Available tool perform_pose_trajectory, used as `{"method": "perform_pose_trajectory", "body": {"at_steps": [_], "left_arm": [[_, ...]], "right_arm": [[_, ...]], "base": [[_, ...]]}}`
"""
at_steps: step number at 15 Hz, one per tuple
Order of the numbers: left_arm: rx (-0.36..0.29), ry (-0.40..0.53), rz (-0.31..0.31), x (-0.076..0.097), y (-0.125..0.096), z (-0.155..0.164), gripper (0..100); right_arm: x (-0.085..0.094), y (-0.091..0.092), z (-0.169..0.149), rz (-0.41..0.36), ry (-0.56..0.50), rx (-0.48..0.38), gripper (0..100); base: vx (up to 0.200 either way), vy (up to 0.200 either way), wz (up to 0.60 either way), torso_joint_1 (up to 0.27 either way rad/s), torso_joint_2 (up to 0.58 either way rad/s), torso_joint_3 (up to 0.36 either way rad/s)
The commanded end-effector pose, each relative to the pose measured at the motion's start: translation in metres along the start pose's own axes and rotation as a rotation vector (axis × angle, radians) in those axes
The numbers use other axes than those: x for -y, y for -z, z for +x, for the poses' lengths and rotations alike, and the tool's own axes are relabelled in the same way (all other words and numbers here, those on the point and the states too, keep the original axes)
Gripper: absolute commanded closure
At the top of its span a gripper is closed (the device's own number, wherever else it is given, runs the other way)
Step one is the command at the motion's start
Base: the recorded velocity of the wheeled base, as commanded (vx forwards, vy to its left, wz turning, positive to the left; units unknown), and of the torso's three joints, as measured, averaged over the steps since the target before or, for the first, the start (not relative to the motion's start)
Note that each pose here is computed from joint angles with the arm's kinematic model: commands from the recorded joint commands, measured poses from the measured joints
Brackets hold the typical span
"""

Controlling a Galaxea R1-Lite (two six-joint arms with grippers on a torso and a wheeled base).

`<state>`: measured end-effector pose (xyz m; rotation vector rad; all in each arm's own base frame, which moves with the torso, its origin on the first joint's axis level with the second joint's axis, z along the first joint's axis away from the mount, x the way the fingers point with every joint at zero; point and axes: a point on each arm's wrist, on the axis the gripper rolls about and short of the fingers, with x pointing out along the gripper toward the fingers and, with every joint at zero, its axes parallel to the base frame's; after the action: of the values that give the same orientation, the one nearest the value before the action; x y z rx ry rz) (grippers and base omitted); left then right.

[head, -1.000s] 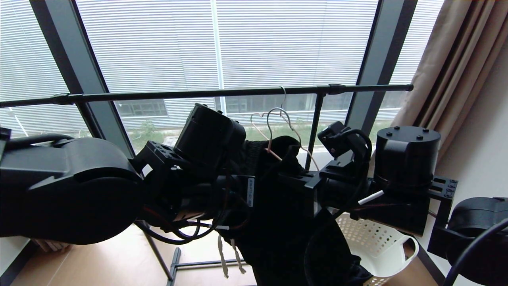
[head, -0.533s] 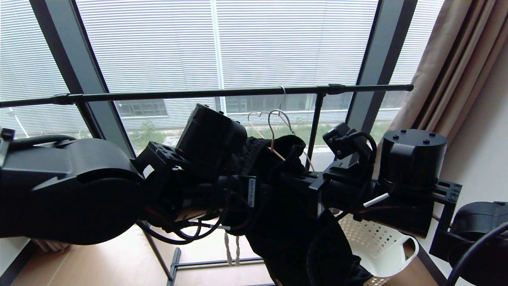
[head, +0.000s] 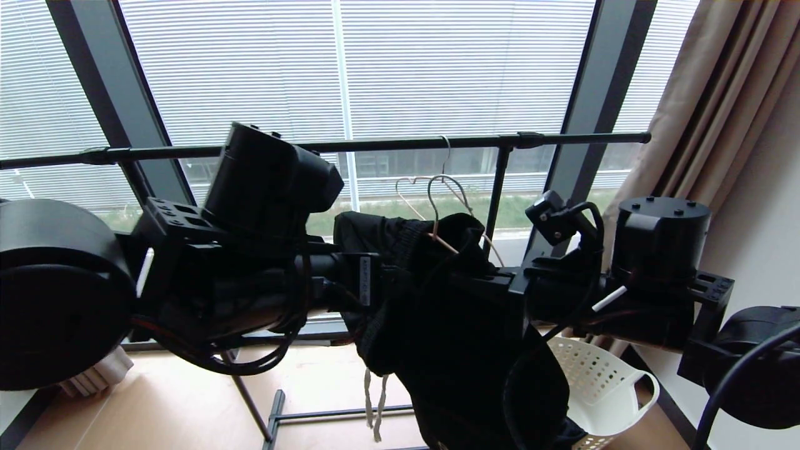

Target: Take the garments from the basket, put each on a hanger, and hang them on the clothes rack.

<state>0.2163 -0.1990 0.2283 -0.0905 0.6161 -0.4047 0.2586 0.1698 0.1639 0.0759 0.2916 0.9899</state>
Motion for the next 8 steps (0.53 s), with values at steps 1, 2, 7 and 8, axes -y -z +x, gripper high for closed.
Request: {"method": "perform_pose_trajectory", "body": {"at_steps": [1,2,7,8], "left_arm": [[0.053,0.010,0.010,-0.022,-0.006,-0.031,0],[0.059,0.069,0.057,-0.036,-0.006,-0.047,0],[0.114,0.152,0.330,-0.075,-0.012,-0.072,0],[0.110,0.190,0.375,-0.082,-0.013,-0.070,0]], "right_arm": [[0.011,0.001,-0.004,-0.007,-0.010,0.005,100],[0.015,0.001,-0.008,-0.032,-0.049,0.003,100],[0.021,0.014,-0.008,-0.232,-0.220,-0.019,100],[0.022,0.019,-0.006,-0.272,-0.240,-0.028,100]], "base": [[0.000,0.000,0.00,0.000,0.00,0.000],[0.000,0.000,0.00,0.000,0.00,0.000],[0.000,0.000,0.00,0.000,0.00,0.000],[0.000,0.000,0.00,0.000,0.00,0.000]]}}
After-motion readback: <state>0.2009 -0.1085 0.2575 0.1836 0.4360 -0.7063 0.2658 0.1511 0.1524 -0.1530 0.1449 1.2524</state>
